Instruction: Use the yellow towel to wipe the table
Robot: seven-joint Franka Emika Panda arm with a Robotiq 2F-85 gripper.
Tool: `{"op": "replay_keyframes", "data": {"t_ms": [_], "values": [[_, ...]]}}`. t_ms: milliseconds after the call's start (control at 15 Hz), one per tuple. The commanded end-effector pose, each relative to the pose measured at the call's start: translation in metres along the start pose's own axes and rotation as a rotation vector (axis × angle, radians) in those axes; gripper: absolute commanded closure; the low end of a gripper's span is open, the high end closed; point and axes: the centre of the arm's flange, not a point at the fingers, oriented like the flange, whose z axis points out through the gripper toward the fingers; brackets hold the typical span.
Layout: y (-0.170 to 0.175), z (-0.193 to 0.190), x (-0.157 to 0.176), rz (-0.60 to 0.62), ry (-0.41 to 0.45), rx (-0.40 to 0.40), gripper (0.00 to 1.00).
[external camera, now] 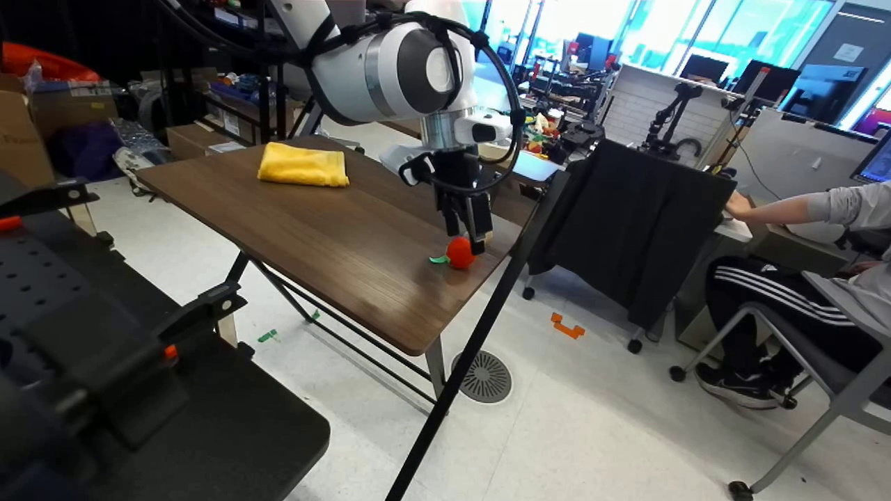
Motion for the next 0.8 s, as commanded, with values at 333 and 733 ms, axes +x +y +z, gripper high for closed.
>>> {"op": "replay_keyframes", "data": {"t_ms": [333,733], "values": [[-0.004,0.01,-0.023,-0.054,0.014,0.12,0.85],[-0.064,-0.074,-0.1,-0.235,-0.027,0.343,1.0]]}}
